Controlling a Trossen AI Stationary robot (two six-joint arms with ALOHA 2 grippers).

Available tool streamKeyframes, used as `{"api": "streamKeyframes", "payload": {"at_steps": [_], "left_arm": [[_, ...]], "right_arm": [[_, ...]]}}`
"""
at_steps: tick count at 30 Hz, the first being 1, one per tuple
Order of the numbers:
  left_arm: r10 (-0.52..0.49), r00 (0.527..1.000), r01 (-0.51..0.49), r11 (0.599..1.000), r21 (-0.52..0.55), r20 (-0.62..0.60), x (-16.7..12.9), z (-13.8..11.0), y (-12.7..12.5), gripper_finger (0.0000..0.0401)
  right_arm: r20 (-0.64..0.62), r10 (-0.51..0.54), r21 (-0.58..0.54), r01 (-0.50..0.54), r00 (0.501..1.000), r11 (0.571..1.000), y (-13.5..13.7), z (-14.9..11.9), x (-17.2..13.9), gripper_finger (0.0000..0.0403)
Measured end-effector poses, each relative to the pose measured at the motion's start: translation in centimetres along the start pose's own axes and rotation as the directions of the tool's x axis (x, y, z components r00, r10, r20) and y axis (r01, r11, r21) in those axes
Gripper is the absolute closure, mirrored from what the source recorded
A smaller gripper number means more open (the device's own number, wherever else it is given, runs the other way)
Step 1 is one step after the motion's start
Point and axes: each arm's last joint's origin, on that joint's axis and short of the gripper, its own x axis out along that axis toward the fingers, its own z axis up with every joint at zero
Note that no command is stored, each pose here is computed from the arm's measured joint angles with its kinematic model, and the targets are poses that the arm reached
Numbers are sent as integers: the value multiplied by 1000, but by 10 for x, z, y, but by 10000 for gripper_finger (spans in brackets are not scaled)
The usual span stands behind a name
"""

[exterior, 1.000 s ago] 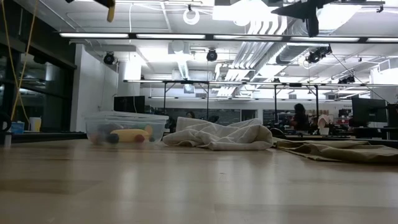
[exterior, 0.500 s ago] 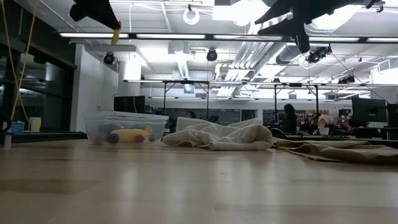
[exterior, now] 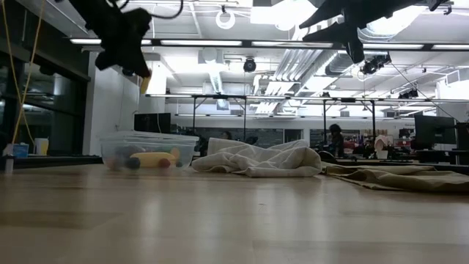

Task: Pick and placing Produce into tupperware
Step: Put the yellow corn into the transparent bin

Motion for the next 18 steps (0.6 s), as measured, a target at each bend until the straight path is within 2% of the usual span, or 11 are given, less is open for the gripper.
{"api": "streamKeyframes", "payload": {"at_steps": [14,18], "left_arm": [[-1,972,15,998,56,-237,67,-13,-1,382],[-1,963,19,998,65,-269,83,-13,-2,382]], "right_arm": [[-38,-25,-16,25,999,1000,-3,-3,0,300],[-40,-26,-17,25,999,1000,-3,-3,0,300]]}}
